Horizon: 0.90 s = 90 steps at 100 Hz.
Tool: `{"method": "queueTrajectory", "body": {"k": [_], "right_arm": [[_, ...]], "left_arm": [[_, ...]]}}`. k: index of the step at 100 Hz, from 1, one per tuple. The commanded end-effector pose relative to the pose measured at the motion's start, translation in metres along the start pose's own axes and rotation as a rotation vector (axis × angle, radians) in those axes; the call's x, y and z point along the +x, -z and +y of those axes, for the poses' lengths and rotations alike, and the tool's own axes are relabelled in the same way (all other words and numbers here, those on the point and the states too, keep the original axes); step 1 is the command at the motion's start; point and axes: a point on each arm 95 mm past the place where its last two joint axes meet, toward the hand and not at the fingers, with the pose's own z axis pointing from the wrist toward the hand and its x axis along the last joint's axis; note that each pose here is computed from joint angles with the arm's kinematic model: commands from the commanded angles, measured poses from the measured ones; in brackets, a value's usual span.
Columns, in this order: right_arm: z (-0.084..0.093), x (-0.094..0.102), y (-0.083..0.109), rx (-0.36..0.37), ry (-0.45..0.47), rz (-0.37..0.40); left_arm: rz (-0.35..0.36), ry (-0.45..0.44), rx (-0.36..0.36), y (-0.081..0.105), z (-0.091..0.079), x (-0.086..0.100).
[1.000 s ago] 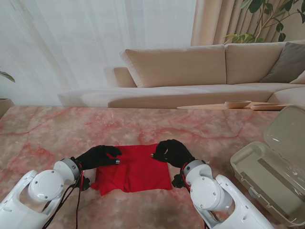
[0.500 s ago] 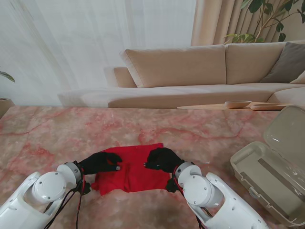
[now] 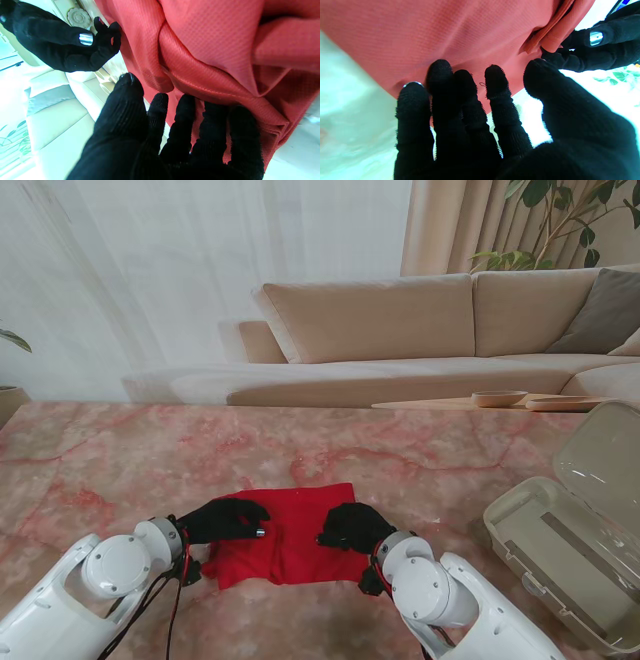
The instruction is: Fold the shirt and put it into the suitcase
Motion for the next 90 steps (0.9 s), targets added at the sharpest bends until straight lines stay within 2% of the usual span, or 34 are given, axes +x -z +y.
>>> {"method": "queueTrajectory", "body": {"k": [1,26,41,53,72,90], "right_arm": [[-0.009,-0.012,0.007,0.026,0.0,-0.041],[0.0,-0.015,0.017,-0.024,-0.027,-0.065],[0.01,-0.009,0.022,-0.058,-0.061,-0.054],[0.017,-0.002,0.028,-0.115,-0.068,-0.042],[0.033,0.005,0.039,-0.195,-0.028,-0.043],[0.048,0.0,0.047,-0.22,0.083,-0.109]], "left_arm": [[-0.011,0.011,-0.034,-0.004,0.013,-0.006],[0.012,0.028,-0.041,-0.014,0.017,-0.001],[0.038,0.039,-0.004,-0.017,0.016,0.003],[0.053,0.039,0.027,-0.018,0.011,0.007],[0.083,0.031,0.101,-0.013,-0.004,0.019],[0.101,0.011,0.153,-0.006,-0.022,0.032]]}}
